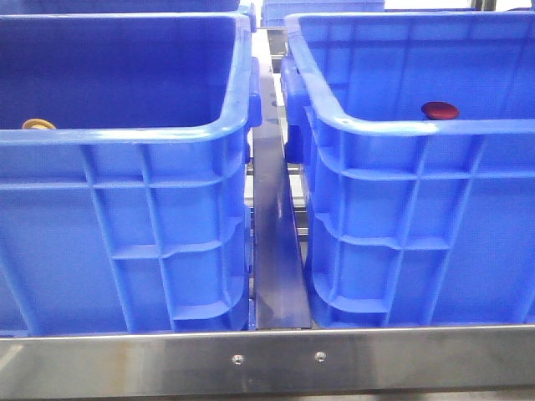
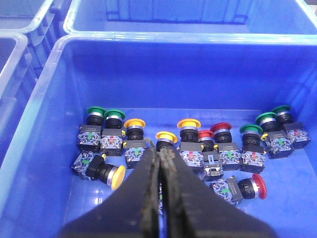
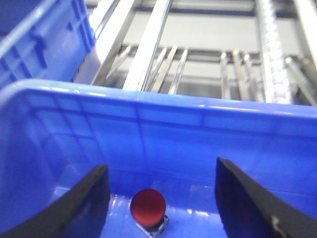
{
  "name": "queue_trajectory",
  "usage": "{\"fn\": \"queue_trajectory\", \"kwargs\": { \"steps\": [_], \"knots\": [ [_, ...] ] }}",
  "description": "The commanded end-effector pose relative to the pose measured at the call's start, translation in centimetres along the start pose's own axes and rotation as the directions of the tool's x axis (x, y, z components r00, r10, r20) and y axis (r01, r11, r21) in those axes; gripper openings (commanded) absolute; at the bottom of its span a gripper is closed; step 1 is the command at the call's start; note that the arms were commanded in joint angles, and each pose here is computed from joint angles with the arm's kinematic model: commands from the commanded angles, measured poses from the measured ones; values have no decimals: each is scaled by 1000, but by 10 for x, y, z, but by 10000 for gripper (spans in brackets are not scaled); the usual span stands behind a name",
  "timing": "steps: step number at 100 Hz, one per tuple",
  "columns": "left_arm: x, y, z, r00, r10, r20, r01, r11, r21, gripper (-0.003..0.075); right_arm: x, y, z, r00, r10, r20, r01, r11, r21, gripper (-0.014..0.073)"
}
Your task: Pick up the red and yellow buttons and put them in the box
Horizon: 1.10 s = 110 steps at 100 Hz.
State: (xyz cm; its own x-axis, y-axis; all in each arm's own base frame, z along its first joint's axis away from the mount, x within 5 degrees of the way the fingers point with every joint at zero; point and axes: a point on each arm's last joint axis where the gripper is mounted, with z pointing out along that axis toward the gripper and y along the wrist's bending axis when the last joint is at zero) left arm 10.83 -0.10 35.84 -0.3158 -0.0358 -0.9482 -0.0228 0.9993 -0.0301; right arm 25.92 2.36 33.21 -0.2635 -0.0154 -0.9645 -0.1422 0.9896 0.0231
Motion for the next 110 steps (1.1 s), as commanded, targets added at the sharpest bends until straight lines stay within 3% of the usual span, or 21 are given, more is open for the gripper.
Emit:
{"fn": "queue_trajectory", "kwargs": {
  "steps": [1, 33, 66, 70, 79, 91, 110],
  "knots": [
    [-14, -1, -4, 995, -1, 95, 0, 1000, 15, -19, -12, 0, -33, 995, 30, 97, -32, 999, 20, 482],
    [-14, -1, -4, 995, -2, 95, 1, 1000, 16, -19, 24, 2, -104, 976, 75, 205, -88, 995, 53, 448],
    [-14, -1, -4, 995, -2, 95, 1, 1000, 16, -18, 36, 4, -133, 957, 70, 281, -87, 995, 49, -71],
    [-14, -1, -4, 996, -2, 90, 1, 1000, 14, -18, 36, 4, -133, 957, 70, 281, -87, 995, 49, -108],
    [-12, -1, -4, 997, -4, 71, 3, 1000, 12, -1, 36, 5, -133, 957, 71, 280, -87, 995, 42, -104],
    [-11, -1, -4, 998, -6, 60, 5, 1000, 10, 102, 36, 7, -132, 958, 72, 278, -82, 996, 25, -104],
    [-11, -1, -2, 998, -4, 56, 4, 1000, 11, 463, 36, 9, -132, 959, 72, 274, -74, 997, -1, -104]
  ]
}}
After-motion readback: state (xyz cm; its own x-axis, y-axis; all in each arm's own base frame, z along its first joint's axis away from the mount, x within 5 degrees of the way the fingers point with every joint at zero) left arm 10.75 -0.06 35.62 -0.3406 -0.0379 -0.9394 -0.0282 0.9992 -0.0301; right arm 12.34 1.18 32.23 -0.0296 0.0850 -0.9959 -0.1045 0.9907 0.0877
